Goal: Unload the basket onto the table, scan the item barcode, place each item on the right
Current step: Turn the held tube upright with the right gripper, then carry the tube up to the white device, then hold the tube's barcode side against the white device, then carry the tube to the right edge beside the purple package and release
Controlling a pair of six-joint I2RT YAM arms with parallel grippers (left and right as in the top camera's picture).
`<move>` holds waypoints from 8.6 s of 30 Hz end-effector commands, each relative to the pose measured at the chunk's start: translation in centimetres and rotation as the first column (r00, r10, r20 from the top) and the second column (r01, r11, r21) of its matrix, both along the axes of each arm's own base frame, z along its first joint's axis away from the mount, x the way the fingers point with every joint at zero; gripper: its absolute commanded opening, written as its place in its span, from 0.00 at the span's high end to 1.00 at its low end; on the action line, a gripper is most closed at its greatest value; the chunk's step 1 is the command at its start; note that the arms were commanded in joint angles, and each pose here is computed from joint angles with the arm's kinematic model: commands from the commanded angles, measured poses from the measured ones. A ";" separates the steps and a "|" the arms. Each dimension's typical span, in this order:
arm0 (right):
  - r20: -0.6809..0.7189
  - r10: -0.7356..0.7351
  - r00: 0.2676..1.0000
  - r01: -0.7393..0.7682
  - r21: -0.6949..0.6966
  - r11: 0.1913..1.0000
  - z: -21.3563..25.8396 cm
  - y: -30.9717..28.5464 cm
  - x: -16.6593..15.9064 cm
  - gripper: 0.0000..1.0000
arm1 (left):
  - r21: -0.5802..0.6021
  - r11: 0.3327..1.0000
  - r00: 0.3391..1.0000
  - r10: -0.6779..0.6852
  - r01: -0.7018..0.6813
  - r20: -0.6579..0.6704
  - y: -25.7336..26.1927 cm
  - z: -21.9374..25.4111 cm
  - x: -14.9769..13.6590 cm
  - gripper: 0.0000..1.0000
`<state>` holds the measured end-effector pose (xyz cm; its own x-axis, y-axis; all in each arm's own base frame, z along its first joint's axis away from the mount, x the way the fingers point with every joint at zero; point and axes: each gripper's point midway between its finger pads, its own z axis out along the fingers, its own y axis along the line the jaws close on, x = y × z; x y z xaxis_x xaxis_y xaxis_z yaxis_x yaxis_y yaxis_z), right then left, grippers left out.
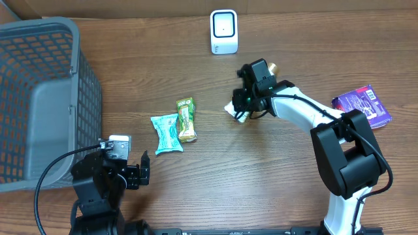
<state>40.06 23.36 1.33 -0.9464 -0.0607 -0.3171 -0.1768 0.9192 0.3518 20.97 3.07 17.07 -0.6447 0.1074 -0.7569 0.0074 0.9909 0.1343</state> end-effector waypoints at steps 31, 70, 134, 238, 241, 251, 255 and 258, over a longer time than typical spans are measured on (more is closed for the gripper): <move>-0.174 -0.217 0.961 0.256 0.244 0.935 3.3 -6.5 4.2 0.32 | 0.017 1.000 1.000 -0.004 0.004 0.000 0.2 0.1 0.0 0.00; -0.196 -0.016 0.980 0.104 0.445 0.889 2.2 -2.4 2.9 0.80 | 0.017 1.000 1.000 -0.004 0.004 0.000 0.2 0.1 0.0 0.00; 0.700 0.069 0.711 0.277 -0.368 0.887 24.9 -1.7 7.6 0.96 | 0.017 1.000 1.000 -0.004 0.004 0.000 0.2 0.1 0.0 0.00; 0.057 -0.969 0.239 0.960 0.134 0.245 15.7 -32.3 3.7 0.96 | 0.017 1.000 1.000 -0.004 0.004 0.000 0.2 0.1 0.0 0.00; 0.039 -0.977 0.211 0.973 0.091 0.214 13.2 -33.8 4.0 0.96 | 0.017 1.000 1.000 -0.004 0.004 0.000 0.2 0.1 0.0 0.00; 0.001 -0.979 0.206 0.976 -0.066 0.206 6.6 -35.0 3.5 0.90 | 0.017 1.000 1.000 -0.004 0.004 0.000 0.2 0.1 0.0 0.01; -0.020 -0.983 0.184 0.977 -0.103 0.185 6.2 -35.7 2.3 0.44 | 0.018 1.000 1.000 -0.003 0.003 0.000 0.2 0.1 0.0 0.00; -0.055 -0.984 0.168 0.978 -0.115 0.173 6.1 -36.4 1.5 0.27 | 0.017 1.000 1.000 -0.004 0.004 0.000 0.2 0.1 0.0 0.00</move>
<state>41.66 -11.59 6.06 -0.2850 0.9261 -0.2474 0.9121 0.3413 0.2272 20.98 3.07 17.00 -0.6466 0.1070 -0.7553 0.0078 0.9910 0.1337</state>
